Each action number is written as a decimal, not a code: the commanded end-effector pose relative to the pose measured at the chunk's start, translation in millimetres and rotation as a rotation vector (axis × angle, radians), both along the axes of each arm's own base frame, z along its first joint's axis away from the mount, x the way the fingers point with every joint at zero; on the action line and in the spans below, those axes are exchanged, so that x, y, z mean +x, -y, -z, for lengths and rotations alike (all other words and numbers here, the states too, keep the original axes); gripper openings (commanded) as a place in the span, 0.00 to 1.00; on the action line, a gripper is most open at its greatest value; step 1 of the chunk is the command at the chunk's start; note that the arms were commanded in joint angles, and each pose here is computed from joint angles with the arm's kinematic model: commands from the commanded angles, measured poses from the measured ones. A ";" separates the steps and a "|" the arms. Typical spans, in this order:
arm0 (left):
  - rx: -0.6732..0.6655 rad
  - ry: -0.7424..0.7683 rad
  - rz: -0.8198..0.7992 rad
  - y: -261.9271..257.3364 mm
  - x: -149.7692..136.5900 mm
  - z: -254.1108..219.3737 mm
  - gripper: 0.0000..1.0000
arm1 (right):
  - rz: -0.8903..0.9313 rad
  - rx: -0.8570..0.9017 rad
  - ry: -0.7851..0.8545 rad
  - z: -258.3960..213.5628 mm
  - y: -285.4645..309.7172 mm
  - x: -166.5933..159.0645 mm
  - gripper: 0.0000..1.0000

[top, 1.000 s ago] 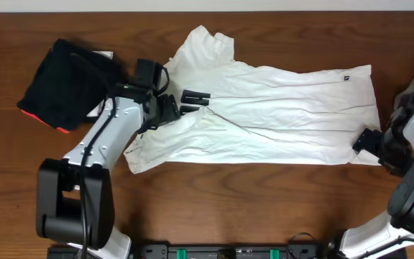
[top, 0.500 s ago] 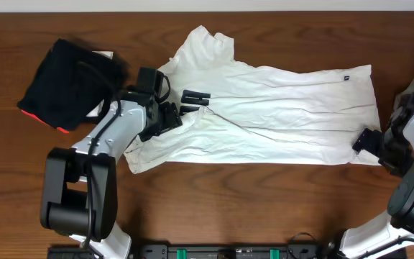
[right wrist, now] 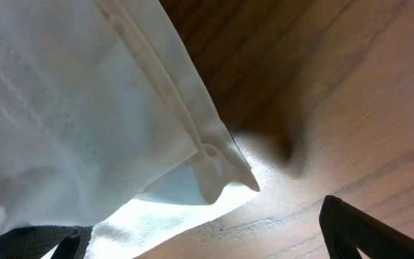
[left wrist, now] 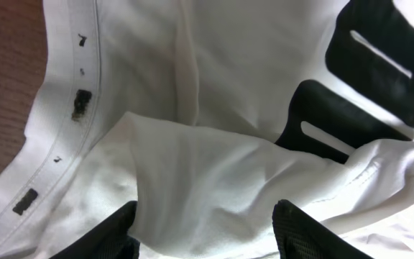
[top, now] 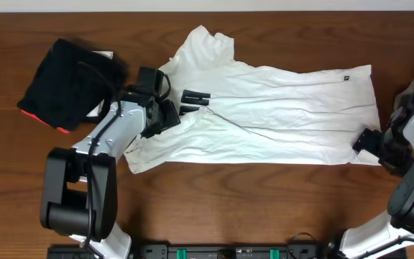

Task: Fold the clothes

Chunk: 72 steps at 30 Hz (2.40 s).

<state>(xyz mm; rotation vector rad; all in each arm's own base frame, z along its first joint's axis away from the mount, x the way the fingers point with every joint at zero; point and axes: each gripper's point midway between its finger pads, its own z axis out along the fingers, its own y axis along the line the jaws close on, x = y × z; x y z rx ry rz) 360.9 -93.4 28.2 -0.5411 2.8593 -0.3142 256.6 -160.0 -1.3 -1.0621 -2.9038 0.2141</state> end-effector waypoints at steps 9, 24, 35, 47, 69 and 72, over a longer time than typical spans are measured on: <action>-0.018 0.070 -0.008 2.9 17.5 -1.4 0.35 | -0.004 0.090 -0.086 33.7 -21.8 -19.4 0.99; -0.058 0.257 -0.013 11.0 59.0 -21.8 0.36 | -0.007 0.090 -0.087 33.8 -22.4 -19.2 0.99; 0.017 0.259 0.161 9.4 54.5 -75.6 0.19 | -0.005 0.090 -0.087 33.8 -22.0 -19.5 0.99; 0.076 -0.094 0.239 -0.1 -32.5 -26.8 0.06 | -0.004 0.090 -0.086 33.7 -21.8 -19.4 0.99; 0.144 -0.170 0.242 -7.2 -35.1 15.2 0.06 | -0.004 0.090 -0.086 33.7 -21.8 -19.4 0.99; 0.145 -0.178 0.243 -7.1 -34.6 21.0 0.06 | -0.004 0.090 -0.086 33.7 -21.8 -19.4 0.99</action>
